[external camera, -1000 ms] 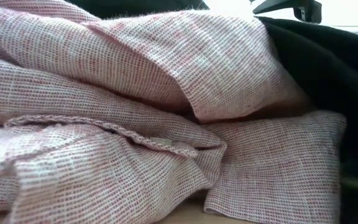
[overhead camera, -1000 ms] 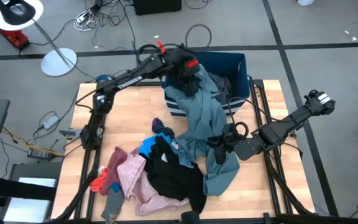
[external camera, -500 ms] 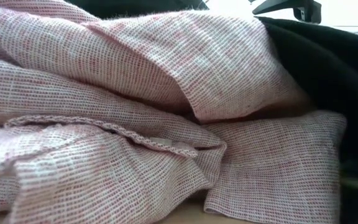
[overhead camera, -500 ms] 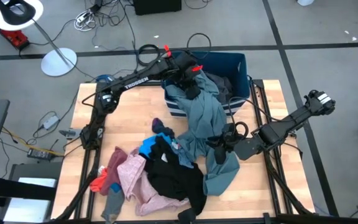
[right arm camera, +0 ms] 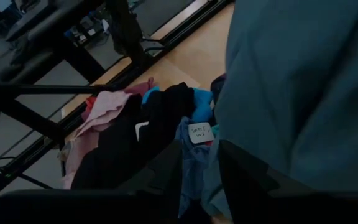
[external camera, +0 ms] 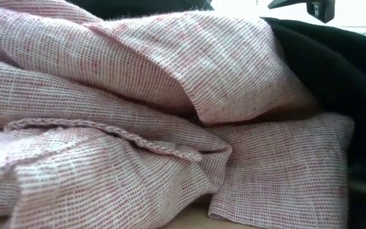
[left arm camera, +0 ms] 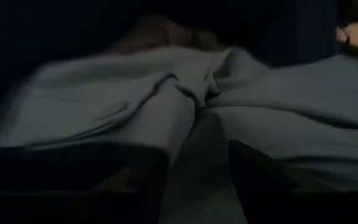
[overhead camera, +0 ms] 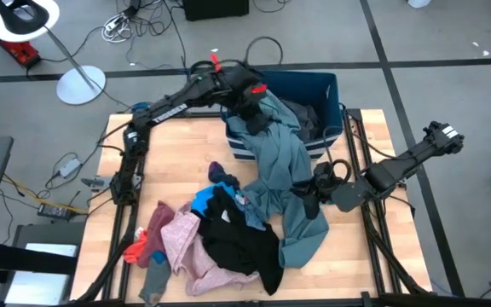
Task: Sort clothes
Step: Put the gray pants into the blue bin
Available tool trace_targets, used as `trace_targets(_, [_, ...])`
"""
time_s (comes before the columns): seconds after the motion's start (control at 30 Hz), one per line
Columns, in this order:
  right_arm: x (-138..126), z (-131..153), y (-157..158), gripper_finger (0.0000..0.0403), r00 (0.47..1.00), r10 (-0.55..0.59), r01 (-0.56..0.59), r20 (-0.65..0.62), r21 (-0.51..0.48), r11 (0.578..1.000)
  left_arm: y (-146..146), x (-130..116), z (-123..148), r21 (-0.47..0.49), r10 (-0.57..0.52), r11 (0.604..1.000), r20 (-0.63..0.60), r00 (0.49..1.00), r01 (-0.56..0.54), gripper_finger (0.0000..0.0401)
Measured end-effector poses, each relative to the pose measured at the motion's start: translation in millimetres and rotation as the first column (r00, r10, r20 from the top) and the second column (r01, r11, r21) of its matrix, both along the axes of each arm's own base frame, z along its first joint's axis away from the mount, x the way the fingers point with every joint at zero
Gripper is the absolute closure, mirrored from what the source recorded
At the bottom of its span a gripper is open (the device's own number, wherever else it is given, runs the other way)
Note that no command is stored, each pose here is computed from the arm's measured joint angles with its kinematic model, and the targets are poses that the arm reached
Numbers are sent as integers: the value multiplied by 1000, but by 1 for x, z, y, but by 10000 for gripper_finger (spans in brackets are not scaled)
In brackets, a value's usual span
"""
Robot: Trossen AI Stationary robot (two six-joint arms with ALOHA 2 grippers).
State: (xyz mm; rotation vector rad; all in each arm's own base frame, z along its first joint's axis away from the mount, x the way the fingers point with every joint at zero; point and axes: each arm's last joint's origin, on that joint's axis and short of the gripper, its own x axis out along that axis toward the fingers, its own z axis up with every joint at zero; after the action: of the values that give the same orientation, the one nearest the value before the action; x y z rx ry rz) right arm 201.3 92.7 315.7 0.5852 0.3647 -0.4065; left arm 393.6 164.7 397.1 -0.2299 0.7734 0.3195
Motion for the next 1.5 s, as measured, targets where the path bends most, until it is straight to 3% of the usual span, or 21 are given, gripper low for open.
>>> trace_targets(0.17, [-11,1,-6,298,999,-5,4,-40,-13,1000,-12,-22,29,11,11,1000,60,998,-12,225])
trace_targets(0.37, [-22,-4,-13,298,992,-43,43,-121,0,999,-51,-47,64,-4,-37,999,136,990,38,225])
trace_targets(0.57, [-34,-15,-21,298,961,-153,166,-229,40,985,-102,-63,85,-35,-137,989,182,974,146,225])
trace_targets(0.67, [-38,-18,-22,298,948,-161,182,-274,54,982,-127,-70,87,-36,-216,974,142,966,223,225])
trace_targets(0.87, [-50,-13,-28,298,947,-144,174,-286,85,981,-173,-67,79,-40,-342,937,97,935,347,225])
trace_targets(1.07, [-65,-3,-36,298,964,-131,164,-233,125,978,-207,-47,53,33,-303,953,112,946,301,225])
trace_targets(1.2, [-71,2,-40,298,971,-117,147,-209,132,980,-221,-43,29,21,-281,960,147,948,281,226])
trace_targets(1.33, [-75,3,-42,298,973,-104,130,-206,120,984,-219,-57,10,-6,-229,971,244,942,238,232])
trace_targets(1.5, [-74,3,-42,298,971,-74,93,-225,73,993,-214,-95,-24,-53,-150,983,304,941,174,238])
